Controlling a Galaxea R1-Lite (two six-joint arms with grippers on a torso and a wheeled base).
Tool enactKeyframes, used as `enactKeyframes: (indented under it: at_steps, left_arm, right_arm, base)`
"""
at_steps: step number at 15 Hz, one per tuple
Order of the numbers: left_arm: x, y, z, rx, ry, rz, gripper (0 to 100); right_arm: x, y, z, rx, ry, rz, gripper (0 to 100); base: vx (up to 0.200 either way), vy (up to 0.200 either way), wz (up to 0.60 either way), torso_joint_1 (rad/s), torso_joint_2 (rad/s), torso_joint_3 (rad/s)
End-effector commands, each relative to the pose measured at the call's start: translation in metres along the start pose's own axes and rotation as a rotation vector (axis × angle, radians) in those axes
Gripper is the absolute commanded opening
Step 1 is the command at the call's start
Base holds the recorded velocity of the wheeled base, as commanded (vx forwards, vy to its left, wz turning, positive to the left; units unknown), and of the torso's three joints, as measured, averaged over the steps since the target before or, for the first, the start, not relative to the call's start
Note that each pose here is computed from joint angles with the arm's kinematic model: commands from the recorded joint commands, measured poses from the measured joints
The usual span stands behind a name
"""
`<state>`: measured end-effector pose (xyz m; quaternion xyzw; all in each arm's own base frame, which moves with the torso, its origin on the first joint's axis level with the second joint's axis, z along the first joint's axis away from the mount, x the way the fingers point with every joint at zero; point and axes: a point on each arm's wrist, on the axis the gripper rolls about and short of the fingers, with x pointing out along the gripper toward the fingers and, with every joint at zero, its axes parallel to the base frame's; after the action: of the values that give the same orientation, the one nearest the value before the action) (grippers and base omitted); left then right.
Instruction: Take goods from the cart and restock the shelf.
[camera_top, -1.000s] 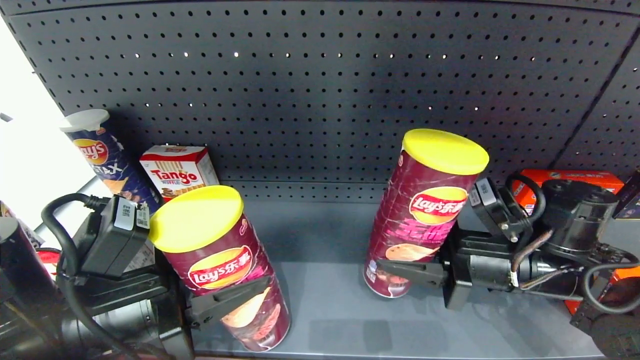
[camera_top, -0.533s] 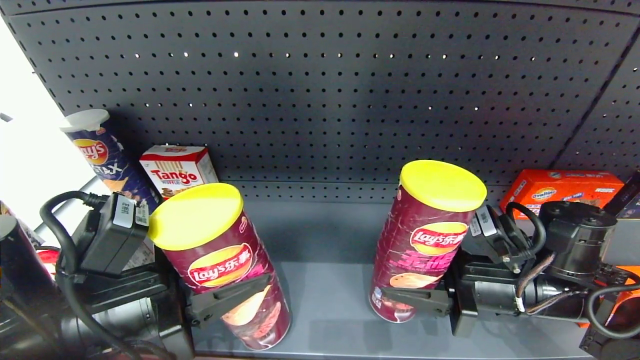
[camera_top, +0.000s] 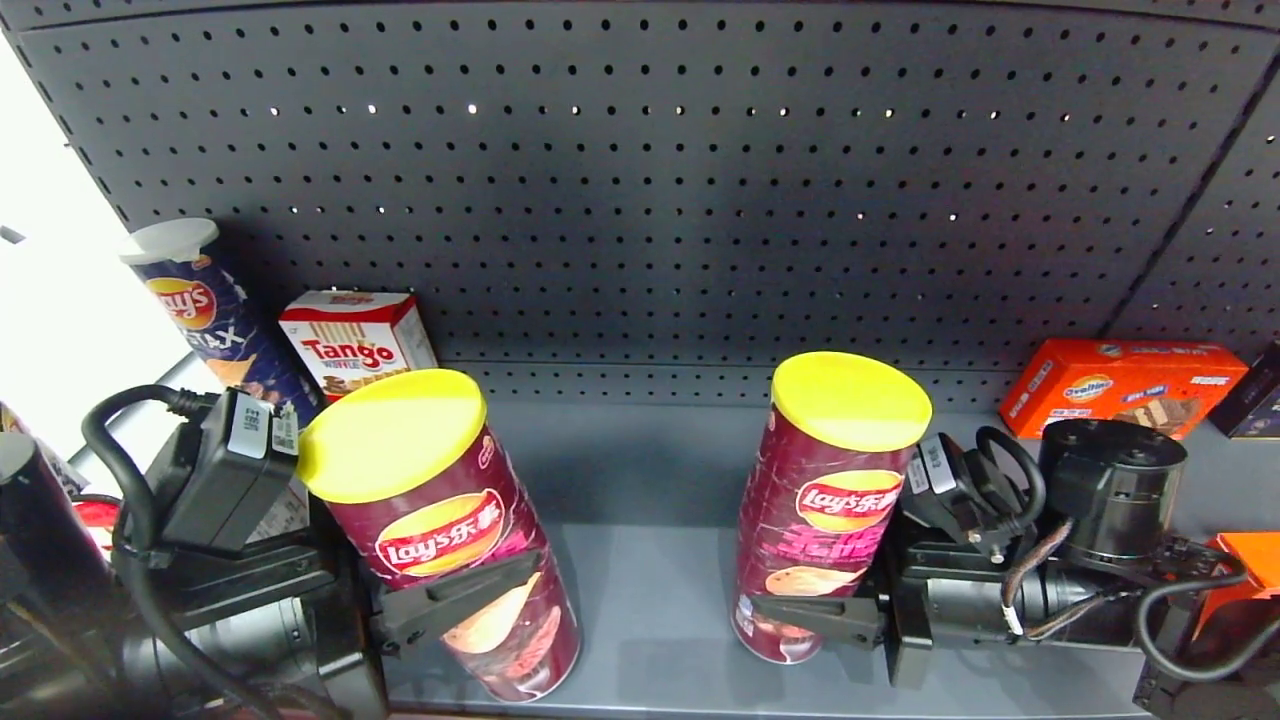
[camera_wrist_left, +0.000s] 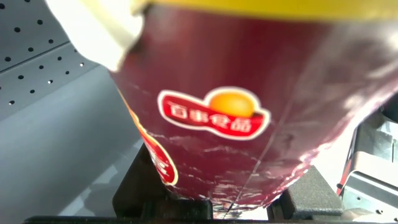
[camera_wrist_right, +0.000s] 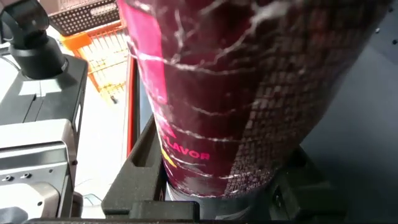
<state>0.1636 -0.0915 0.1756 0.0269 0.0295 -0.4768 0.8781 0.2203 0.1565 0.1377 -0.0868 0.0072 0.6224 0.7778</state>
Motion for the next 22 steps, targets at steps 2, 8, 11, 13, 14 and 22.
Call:
enactKeyframes:
  at_steps: [2, 8, 11, 13, 14, 22]
  left_arm:
    - [0.0, 0.0, 0.0, -0.001, 0.001, 0.0, 0]
    - [0.0, 0.0, -0.001, -0.003, 0.003, 0.001, 0]
    - [0.0, 0.0, -0.001, -0.003, 0.002, 0.0, 0]
    - [0.0, 0.0, -0.001, -0.002, 0.002, 0.0, 0]
    - [0.0, 0.0, -0.001, -0.002, 0.002, -0.002, 0]
    - [0.0, -0.001, -0.003, -0.003, 0.009, -0.002, 0]
  right_arm:
    - [0.005, 0.0, -0.008, 0.017, 0.019, 0.013, 0]
    - [0.01, 0.001, -0.015, 0.014, 0.039, 0.024, 0]
    - [0.007, 0.0, -0.013, 0.006, 0.051, -0.046, 100]
    - [0.0, 0.004, -0.009, -0.001, 0.044, -0.054, 100]
    - [-0.008, 0.009, -0.003, -0.012, 0.033, -0.063, 100]
    - [-0.084, 0.065, 0.021, -0.102, -0.055, -0.161, 100]
  base:
    - [0.0, 0.0, 0.0, 0.0, 0.0, 0.0]
    - [0.0, 0.0, 0.0, 0.0, 0.0, 0.0]
    - [0.0, 0.0, 0.0, 0.0, 0.0, 0.0]
    - [0.0, 0.0, 0.0, 0.0, 0.0, 0.0]
    - [0.0, 0.0, 0.0, 0.0, 0.0, 0.0]
    - [0.0, 0.0, 0.0, 0.0, 0.0, 0.0]
